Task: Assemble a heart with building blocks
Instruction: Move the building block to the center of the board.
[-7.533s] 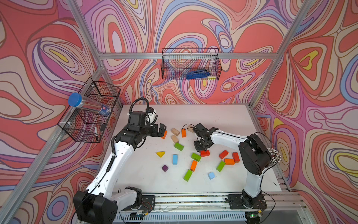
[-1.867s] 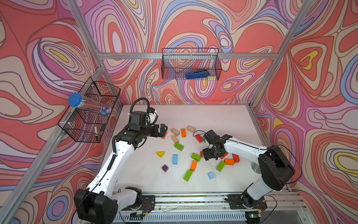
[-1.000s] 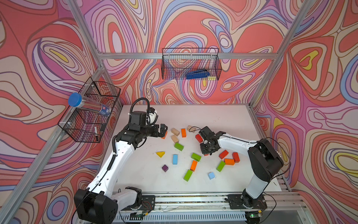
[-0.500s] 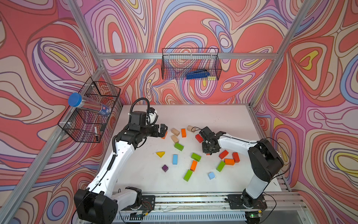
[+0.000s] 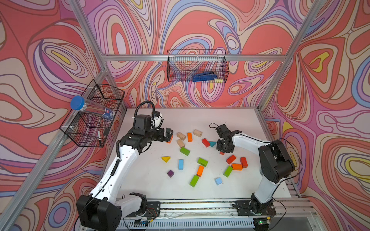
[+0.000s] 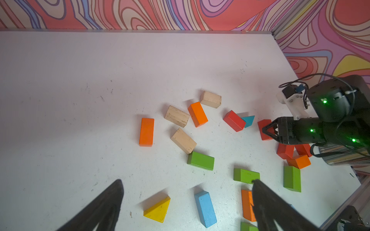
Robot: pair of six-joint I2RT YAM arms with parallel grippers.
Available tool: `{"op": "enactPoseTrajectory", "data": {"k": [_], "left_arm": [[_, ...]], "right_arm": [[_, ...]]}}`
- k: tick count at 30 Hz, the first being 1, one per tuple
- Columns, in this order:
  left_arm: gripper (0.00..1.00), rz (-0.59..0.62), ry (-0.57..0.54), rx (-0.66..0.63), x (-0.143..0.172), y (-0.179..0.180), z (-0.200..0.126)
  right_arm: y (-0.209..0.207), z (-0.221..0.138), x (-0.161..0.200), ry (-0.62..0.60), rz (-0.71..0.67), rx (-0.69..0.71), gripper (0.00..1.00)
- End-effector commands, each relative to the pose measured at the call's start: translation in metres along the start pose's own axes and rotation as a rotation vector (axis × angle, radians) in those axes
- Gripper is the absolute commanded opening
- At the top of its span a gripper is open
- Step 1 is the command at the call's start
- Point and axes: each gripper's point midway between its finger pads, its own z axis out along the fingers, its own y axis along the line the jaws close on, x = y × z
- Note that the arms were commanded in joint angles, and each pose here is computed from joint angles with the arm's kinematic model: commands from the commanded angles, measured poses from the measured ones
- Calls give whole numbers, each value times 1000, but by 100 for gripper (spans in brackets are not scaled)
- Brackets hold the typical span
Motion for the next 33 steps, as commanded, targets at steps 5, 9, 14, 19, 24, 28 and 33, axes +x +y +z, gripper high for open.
{"op": "enactPoseTrajectory", "data": {"k": [5,9,14,19,24,28,33], "left_arm": [[100,-5,13,9,4,-2,0],[100,-7,13,13,4,-2,0],[100,-5,14,22,4,-4,0],[100,-4,9,18,3,-3,-1],[100,-6,12,23,3,-4,0],[100,-5,11,19,4,-3,0],[100,-5,10,20,3,-3,0]], "right_arm": [[5,13,-11,18,65,-21,28],[8,8,-13,4,65,-47,44],[10,-3,-9,-17,34,-106,53],[9,-22,-1,-50,-6,-160,49],[11,-22,1,-49,-35,-183,47],[9,-19,-5,-60,-22,-159,44],[6,-19,-9,-67,2,-142,41]]}}
